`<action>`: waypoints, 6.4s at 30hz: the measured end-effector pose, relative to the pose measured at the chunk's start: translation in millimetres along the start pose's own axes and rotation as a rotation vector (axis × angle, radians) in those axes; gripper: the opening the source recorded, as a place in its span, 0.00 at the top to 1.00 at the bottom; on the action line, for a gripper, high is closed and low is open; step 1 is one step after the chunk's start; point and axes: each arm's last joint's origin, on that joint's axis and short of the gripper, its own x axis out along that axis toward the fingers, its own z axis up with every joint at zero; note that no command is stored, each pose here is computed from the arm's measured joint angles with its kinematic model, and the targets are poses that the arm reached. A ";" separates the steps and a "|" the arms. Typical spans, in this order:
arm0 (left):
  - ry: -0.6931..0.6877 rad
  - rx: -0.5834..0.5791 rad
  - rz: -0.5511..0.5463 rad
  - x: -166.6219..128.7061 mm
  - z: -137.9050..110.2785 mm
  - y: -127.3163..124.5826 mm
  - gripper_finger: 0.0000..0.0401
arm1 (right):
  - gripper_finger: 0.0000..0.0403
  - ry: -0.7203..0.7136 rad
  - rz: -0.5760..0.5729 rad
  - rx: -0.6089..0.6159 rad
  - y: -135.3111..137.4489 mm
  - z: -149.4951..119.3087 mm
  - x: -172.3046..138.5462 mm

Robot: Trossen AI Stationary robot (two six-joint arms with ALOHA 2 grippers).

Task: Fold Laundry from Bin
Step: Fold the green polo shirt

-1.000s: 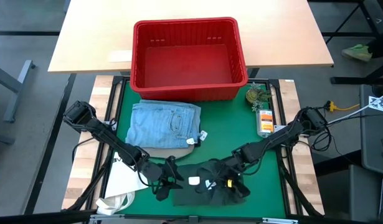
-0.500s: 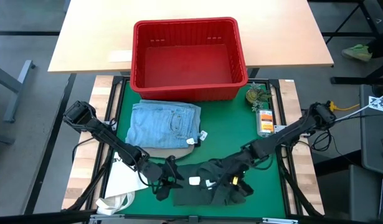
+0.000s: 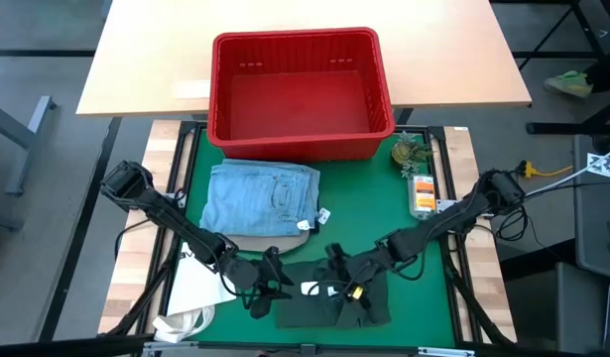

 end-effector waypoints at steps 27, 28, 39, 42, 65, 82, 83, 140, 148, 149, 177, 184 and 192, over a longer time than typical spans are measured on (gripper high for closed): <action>0.061 0.009 -0.005 11.9 -12.9 2.5 0.60 | 0.66 0.195 -0.016 0.014 -50.8 -31.2 19.0; 0.068 0.012 0.001 13.5 -14.7 3.2 0.60 | 0.67 0.209 -0.015 0.016 -50.8 -33.3 20.6; 0.134 0.033 0.037 33.9 -36.5 11.4 0.60 | 0.97 0.277 -0.004 -0.003 -50.3 -42.1 23.7; 0.152 0.028 0.024 39.1 -41.3 13.2 0.60 | 0.95 0.333 0.019 0.007 -49.0 -47.4 22.0; 0.159 0.026 0.037 39.7 -43.0 14.3 0.60 | 0.99 0.863 0.417 0.090 -17.2 -88.2 -13.2; -0.107 0.082 0.110 52.7 -19.8 27.1 0.60 | 0.95 0.844 0.397 0.108 -18.6 -86.9 -11.2; -0.137 0.081 0.102 56.6 -17.9 29.9 0.60 | 0.95 0.843 0.396 0.107 -18.6 -86.9 -11.1; -0.038 0.136 0.061 123.5 -39.8 55.7 0.60 | 0.60 0.430 0.239 -0.188 -27.9 17.7 -7.5; -0.050 0.133 0.067 123.5 -39.0 55.6 0.60 | 0.60 0.371 0.280 -0.295 -9.2 13.5 8.6; -0.050 0.134 0.067 123.5 -39.0 55.6 0.60 | 0.60 0.377 0.280 -0.301 -7.2 11.9 12.0; -0.059 0.131 0.062 123.6 -38.3 55.0 0.60 | 0.80 0.680 0.399 -0.331 13.2 -31.4 38.3; -0.059 0.132 0.063 123.6 -38.3 55.2 0.60 | 0.95 0.753 0.491 -0.276 24.8 -33.6 24.5; -0.060 0.132 0.063 123.6 -38.1 55.2 0.60 | 0.91 0.907 0.551 -0.265 57.9 -39.2 1.8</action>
